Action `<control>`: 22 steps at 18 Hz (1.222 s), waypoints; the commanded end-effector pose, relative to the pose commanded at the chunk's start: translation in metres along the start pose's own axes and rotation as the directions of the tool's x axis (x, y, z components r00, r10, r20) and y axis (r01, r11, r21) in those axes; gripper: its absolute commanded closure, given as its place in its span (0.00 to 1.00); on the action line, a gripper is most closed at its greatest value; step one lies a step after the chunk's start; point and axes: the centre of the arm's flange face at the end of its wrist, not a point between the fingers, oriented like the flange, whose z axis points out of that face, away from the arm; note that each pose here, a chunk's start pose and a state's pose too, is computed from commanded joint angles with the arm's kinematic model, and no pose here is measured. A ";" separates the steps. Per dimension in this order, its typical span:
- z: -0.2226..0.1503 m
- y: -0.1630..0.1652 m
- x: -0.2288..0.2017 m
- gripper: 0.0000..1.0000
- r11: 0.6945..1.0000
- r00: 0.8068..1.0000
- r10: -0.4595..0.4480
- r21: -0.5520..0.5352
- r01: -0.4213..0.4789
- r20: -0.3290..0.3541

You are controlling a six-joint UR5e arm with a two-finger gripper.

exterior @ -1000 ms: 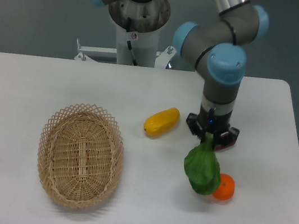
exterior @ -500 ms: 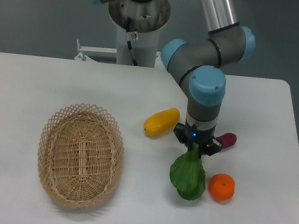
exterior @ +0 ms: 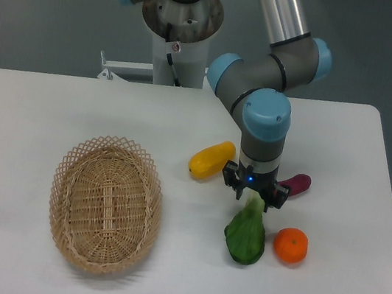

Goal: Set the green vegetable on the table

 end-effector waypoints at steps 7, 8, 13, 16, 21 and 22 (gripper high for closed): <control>-0.069 0.021 -0.082 0.00 0.993 0.985 -0.095 0.076 0.085 0.147; -0.078 0.029 -0.095 0.00 0.991 0.980 -0.115 0.082 0.103 0.163; -0.103 0.069 -0.126 0.00 1.000 0.989 -0.010 0.021 0.007 0.149; -0.115 0.102 -0.141 0.00 0.993 0.988 0.115 -0.030 -0.113 0.100; -0.121 0.132 -0.147 0.00 0.974 0.971 0.222 -0.052 -0.219 0.087; -0.122 0.132 -0.147 0.00 0.974 0.971 0.222 -0.051 -0.218 0.088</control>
